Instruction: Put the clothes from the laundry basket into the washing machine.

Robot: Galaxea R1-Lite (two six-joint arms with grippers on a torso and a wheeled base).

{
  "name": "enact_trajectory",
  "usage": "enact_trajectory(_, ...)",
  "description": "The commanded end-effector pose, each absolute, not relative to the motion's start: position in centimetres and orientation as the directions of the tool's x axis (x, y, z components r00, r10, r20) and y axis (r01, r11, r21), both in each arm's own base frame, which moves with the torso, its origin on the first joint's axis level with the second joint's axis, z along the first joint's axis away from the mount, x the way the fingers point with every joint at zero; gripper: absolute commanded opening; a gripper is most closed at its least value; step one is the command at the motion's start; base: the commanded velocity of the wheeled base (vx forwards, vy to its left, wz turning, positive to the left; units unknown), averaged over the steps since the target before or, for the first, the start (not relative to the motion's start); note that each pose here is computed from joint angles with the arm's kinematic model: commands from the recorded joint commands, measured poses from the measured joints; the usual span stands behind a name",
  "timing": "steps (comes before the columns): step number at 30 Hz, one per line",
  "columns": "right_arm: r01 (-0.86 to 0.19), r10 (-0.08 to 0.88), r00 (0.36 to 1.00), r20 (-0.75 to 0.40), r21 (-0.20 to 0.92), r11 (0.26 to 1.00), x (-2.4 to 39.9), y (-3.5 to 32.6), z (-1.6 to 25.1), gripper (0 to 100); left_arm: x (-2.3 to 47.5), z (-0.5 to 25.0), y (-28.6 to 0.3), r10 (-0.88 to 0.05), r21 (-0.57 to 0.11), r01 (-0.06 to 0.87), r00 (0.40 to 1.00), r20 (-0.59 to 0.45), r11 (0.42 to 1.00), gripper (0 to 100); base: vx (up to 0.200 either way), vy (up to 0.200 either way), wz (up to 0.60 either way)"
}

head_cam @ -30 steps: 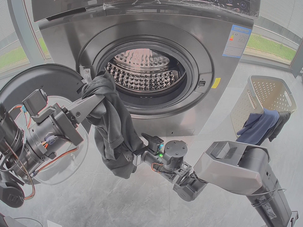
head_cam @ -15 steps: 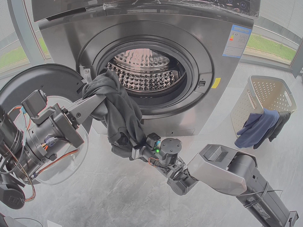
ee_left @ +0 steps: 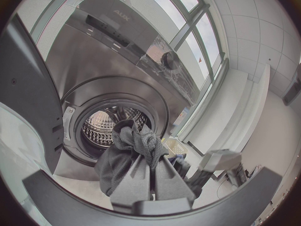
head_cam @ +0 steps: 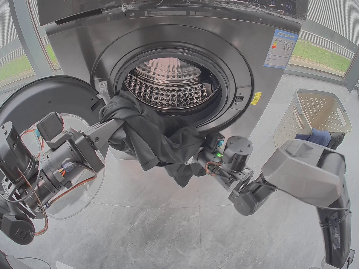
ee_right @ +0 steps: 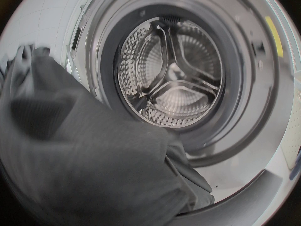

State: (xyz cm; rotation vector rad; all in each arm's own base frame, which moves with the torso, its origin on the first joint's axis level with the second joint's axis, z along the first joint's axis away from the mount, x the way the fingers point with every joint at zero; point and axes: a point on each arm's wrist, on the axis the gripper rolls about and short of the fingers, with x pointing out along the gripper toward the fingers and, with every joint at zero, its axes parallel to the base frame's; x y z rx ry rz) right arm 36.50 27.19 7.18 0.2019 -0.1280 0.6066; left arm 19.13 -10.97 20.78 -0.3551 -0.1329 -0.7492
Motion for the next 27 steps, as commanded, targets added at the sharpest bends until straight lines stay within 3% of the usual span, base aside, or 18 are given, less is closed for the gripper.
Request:
enact_trajectory(1,-0.555,0.491,0.812,0.315,0.157,0.817,33.8,22.7,16.1,0,20.3,18.1,-10.4,-0.620,-0.265,0.629,0.774,0.130,0.730,0,0.000,0.000,0.00)
enact_trajectory(7,-0.592,0.520,0.784,0.339,0.157,0.790,30.7,22.6,18.2,0,21.3,14.2,-9.6,-0.592,-0.177,0.578,0.805,-0.031,0.796,0,0.000,0.000,0.00)
enact_trajectory(8,-0.597,0.525,0.781,0.338,0.159,0.786,30.4,22.7,18.2,0,21.4,14.0,-9.6,-0.588,-0.170,0.574,0.808,-0.040,0.801,100,0.000,0.000,0.00)
enact_trajectory(13,-0.598,0.520,0.784,0.339,0.184,0.780,29.3,22.5,18.7,0,21.5,13.7,-9.4,-0.582,-0.166,0.569,0.812,-0.039,0.805,100,0.000,0.000,0.00)
enact_trajectory(17,-0.600,0.519,0.780,0.349,0.182,0.779,28.9,22.2,19.7,0,20.9,12.3,-9.5,-0.593,-0.177,0.572,0.800,-0.094,0.801,100,0.000,0.000,0.00)
enact_trajectory(27,-0.628,0.561,0.767,0.310,0.184,0.757,28.9,24.4,18.1,0,21.6,11.2,-13.7,-0.698,-0.178,0.679,0.712,-0.078,0.712,100,0.000,0.000,0.00)
